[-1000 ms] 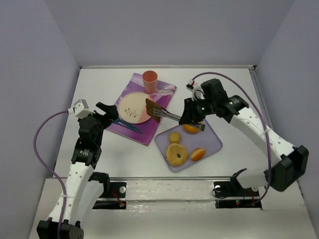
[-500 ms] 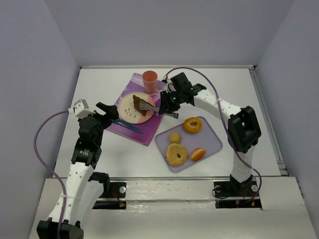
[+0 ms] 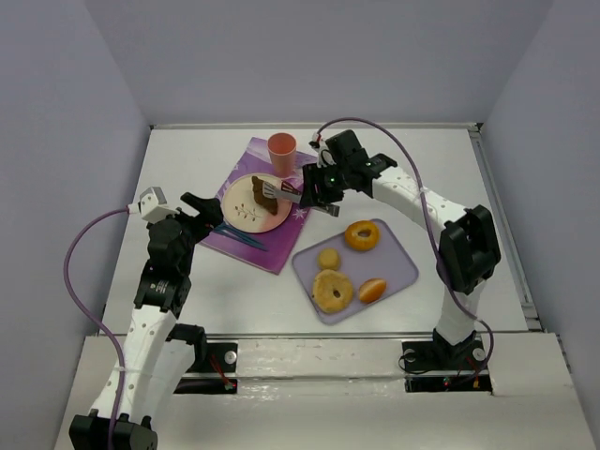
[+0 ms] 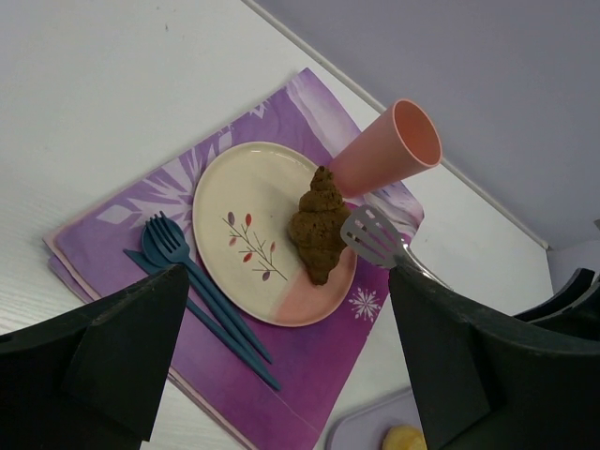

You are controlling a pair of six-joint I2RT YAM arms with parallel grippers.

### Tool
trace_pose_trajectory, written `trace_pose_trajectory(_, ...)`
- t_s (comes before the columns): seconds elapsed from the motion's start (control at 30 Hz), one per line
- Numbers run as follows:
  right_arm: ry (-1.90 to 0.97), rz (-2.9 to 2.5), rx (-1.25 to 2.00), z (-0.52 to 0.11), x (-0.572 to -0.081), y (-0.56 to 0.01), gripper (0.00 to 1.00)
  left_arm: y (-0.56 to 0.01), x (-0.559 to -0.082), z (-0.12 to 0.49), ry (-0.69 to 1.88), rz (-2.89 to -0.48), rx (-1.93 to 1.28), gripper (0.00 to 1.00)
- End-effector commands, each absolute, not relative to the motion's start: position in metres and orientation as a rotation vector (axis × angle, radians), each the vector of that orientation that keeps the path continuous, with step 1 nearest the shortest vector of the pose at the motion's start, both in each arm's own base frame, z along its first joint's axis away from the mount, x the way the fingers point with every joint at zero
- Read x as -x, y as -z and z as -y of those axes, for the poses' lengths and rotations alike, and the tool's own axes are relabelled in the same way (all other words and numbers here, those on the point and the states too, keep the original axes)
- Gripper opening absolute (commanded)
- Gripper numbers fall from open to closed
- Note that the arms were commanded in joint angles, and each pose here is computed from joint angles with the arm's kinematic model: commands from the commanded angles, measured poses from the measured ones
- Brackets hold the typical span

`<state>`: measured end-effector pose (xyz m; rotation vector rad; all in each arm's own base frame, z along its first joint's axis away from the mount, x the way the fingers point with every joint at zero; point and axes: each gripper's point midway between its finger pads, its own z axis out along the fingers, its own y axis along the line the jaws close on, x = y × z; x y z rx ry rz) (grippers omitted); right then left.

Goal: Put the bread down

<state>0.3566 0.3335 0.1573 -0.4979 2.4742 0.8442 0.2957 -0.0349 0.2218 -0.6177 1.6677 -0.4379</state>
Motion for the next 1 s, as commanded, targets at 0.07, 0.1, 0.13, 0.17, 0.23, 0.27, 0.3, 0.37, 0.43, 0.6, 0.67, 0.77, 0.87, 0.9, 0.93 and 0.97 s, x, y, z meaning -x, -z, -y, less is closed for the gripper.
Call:
trace_pose_trajectory(0.07, -0.796, -2.320, 0.501, -0.327, -0.361, -0.215, 0.56, -0.235, -0.297, 0.033, 0.442, -1.619, 0.597, 0.99)
trace_pose_trajectory(0.1, -0.781, -2.319, 0.489, -0.324, -0.362, -0.215, 0.54, -0.235, -0.296, 0.033, 0.443, -1.618, 0.597, 0.99)
trace_pose_trajectory(0.13, -0.769, -2.303, 0.462, -0.320, -0.361, -0.224, 0.53, -0.236, -0.296, 0.033, 0.443, -1.616, 0.597, 0.99)
trace_pose_trajectory(0.17, -0.724, -2.299, 0.427, -0.313, -0.364, -0.226, 0.52, -0.235, -0.296, 0.032, 0.442, -1.617, 0.598, 0.99)
trace_pose_trajectory(0.23, -0.664, -2.287, 0.327, -0.291, -0.363, -0.235, 0.48, -0.237, -0.294, 0.032, 0.439, -1.613, 0.598, 0.99)
trace_pose_trajectory(0.27, -0.630, -2.318, 0.282, -0.277, -0.357, -0.223, 0.47, -0.237, -0.294, 0.031, 0.440, -1.612, 0.598, 0.99)
trace_pose_trajectory(0.3, -0.604, -2.320, 0.230, -0.264, -0.355, -0.223, 0.47, -0.238, -0.293, 0.031, 0.439, -1.610, 0.599, 0.99)
trace_pose_trajectory(0.37, -0.524, -2.262, 0.054, -0.219, -0.352, -0.243, 0.45, -0.239, -0.292, 0.030, 0.438, -1.598, 0.604, 0.99)
trace_pose_trajectory(0.43, -0.394, -2.280, -0.118, -0.165, -0.347, -0.228, 0.45, -0.240, -0.291, 0.029, 0.438, -1.593, 0.607, 0.99)
trace_pose_trajectory(0.6, -0.054, -2.266, -0.451, -0.055, -0.316, -0.210, 0.45, -0.243, -0.288, 0.029, 0.445, -1.581, 0.606, 0.99)
trace_pose_trajectory(0.67, 0.020, -2.327, -0.535, -0.030, -0.304, -0.179, 0.45, -0.243, -0.287, 0.028, 0.440, -1.579, 0.610, 0.99)
trace_pose_trajectory(0.77, 0.084, -2.385, -0.628, -0.012, -0.296, -0.150, 0.45, -0.244, -0.287, 0.027, 0.438, -1.578, 0.612, 0.99)
trace_pose_trajectory(0.87, 0.228, -2.417, -0.730, 0.015, -0.287, -0.122, 0.45, -0.243, -0.288, 0.027, 0.433, -1.579, 0.616, 0.99)
trace_pose_trajectory(0.9, 0.269, -2.419, -0.755, 0.022, -0.285, -0.117, 0.45, -0.243, -0.288, 0.027, 0.433, -1.579, 0.616, 0.99)
trace_pose_trajectory(0.93, 0.313, -2.426, -0.787, 0.031, -0.281, -0.111, 0.45, -0.242, -0.288, 0.027, 0.433, -1.582, 0.618, 0.99)
trace_pose_trajectory(0.97, 0.332, -2.434, -0.806, 0.035, -0.278, -0.107, 0.46, -0.242, -0.288, 0.027, 0.433, -1.582, 0.618, 0.99)
